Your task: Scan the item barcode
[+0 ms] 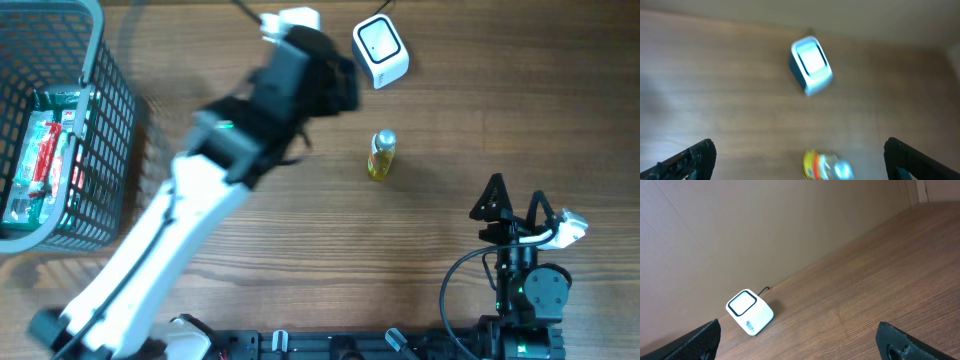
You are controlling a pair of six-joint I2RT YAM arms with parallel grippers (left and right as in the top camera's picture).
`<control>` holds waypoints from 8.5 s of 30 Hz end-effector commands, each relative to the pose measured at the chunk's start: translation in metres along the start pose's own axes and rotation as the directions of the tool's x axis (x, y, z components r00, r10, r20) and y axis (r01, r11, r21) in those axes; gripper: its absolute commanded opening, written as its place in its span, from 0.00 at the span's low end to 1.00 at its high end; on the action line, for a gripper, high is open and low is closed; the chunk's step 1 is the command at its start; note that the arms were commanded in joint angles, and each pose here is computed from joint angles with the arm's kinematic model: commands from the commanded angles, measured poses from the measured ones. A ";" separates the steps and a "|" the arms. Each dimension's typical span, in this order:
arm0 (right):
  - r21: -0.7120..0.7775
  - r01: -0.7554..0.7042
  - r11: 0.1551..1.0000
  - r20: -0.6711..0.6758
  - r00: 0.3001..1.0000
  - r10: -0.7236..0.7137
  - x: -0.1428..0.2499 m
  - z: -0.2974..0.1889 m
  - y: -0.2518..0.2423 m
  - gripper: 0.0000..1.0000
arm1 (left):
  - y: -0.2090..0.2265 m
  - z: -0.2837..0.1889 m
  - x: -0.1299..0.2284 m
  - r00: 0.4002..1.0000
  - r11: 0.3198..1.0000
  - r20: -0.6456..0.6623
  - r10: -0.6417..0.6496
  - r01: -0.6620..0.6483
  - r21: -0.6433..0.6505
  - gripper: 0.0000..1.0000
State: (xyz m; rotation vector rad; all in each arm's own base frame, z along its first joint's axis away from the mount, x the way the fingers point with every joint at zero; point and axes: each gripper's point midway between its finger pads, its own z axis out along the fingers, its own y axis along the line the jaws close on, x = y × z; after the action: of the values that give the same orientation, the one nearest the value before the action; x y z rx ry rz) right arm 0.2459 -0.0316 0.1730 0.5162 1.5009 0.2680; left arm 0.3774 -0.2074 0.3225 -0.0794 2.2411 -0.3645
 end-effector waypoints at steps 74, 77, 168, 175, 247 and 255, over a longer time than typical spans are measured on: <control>-0.012 0.004 1.000 -0.005 1.000 -0.004 0.001 0.000 0.002 1.00 | 0.477 -0.034 0.122 0.603 0.320 0.044 -0.796 0.481 -0.816 1.00; -0.012 0.003 1.000 -0.005 1.000 -0.003 0.001 0.000 0.002 1.00 | 0.478 -0.028 0.135 0.598 0.318 0.037 -0.801 0.476 -0.820 1.00; -0.012 0.003 1.000 -0.005 1.000 -0.003 0.001 0.000 0.002 1.00 | 0.082 0.117 0.225 0.839 0.929 -0.497 -0.222 0.027 -0.369 0.48; -0.012 0.003 1.000 -0.005 1.000 -0.003 0.001 0.000 0.002 1.00 | 0.074 0.113 0.232 0.837 0.934 -0.513 -0.190 -0.006 -0.357 0.99; -0.012 0.003 1.000 -0.005 1.000 -0.003 0.001 0.000 0.002 1.00 | 0.114 0.106 0.222 0.635 0.996 -0.769 -0.070 0.080 -0.025 0.04; -0.012 0.004 1.000 -0.005 1.000 -0.004 0.001 0.000 0.002 1.00 | 0.110 0.104 0.224 0.627 0.997 -0.777 -0.064 0.080 -0.018 0.04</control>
State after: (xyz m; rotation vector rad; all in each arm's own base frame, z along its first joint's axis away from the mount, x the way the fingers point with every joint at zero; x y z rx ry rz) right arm 0.2464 -0.0304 0.1719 0.5121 1.5074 0.2729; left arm 0.3211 -0.1617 0.0617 -0.0294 3.1060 -0.5046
